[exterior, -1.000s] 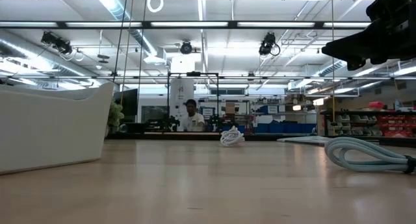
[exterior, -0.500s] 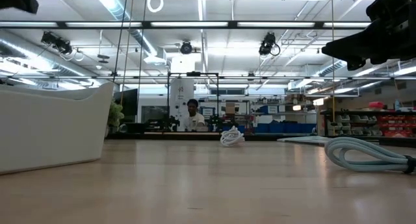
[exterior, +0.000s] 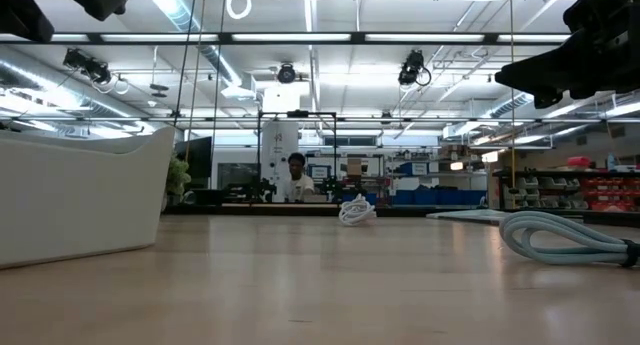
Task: Pick and place USB-C Cables
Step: Put the black charger cable into the white bin
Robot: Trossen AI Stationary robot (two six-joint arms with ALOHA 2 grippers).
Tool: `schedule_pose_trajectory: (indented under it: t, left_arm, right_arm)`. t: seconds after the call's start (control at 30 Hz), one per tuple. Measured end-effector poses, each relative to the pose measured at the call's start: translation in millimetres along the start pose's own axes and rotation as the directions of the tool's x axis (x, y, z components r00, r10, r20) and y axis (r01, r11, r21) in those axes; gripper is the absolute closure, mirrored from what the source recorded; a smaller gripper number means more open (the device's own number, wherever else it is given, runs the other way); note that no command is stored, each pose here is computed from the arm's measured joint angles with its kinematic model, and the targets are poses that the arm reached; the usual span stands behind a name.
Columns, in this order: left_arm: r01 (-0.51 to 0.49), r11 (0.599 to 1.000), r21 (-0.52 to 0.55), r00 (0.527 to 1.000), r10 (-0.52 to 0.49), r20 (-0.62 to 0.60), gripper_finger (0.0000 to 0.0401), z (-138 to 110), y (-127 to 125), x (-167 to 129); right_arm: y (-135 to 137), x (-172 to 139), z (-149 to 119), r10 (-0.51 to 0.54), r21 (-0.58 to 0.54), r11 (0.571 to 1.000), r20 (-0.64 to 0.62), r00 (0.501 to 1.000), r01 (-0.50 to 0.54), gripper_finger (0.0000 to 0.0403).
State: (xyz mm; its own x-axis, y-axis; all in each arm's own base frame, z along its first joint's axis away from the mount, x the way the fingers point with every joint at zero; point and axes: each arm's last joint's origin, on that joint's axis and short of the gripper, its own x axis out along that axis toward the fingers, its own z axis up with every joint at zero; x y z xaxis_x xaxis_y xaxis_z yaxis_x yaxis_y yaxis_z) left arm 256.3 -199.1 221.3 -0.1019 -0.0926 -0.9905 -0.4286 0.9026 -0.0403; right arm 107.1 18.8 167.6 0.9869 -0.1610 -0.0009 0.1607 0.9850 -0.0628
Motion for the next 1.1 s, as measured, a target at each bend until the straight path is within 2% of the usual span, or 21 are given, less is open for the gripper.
schedule_pose_trajectory:
  t: [0.23,0.4,0.57,0.67,0.8,1.1]
  left_arm:
    - [0.012,1.0,0.008,1.0,-0.012,0.005,0.0386,1,-1,0]
    - [0.016,1.0,0.001,1.0,-0.016,0.007,0.0382,5,0,-5]
    - [0.027,0.999,0.025,0.999,-0.027,0.02,0.0386,9,-1,-24]
    - [-0.014,0.999,0.046,0.999,0.012,0.052,0.0386,9,1,-34]
    - [-0.129,0.99,0.057,0.986,0.121,0.118,0.0386,4,5,-34]
    - [-0.177,0.979,0.105,0.979,0.164,0.123,0.0382,-5,5,-18]
  right_arm:
    - [0,0,0,0.0,0.0,1.0,0.0,1.0,0.0,0.0306]
    - [0,0,0,0.0,0.0,1.0,0.0,1.0,0.0,0.0306]
    - [0,0,0,0.0,0.0,1.0,0.0,1.0,0.0,0.0306]
    - [0,0,0,0.0,0.0,1.0,0.0,1.0,0.0,0.0306]
    - [0,0,0,0.0,0.0,1.0,0.0,1.0,0.0,0.0306]
    - [0,0,0,0.0,0.0,1.0,0.0,1.0,0.0,0.0306]
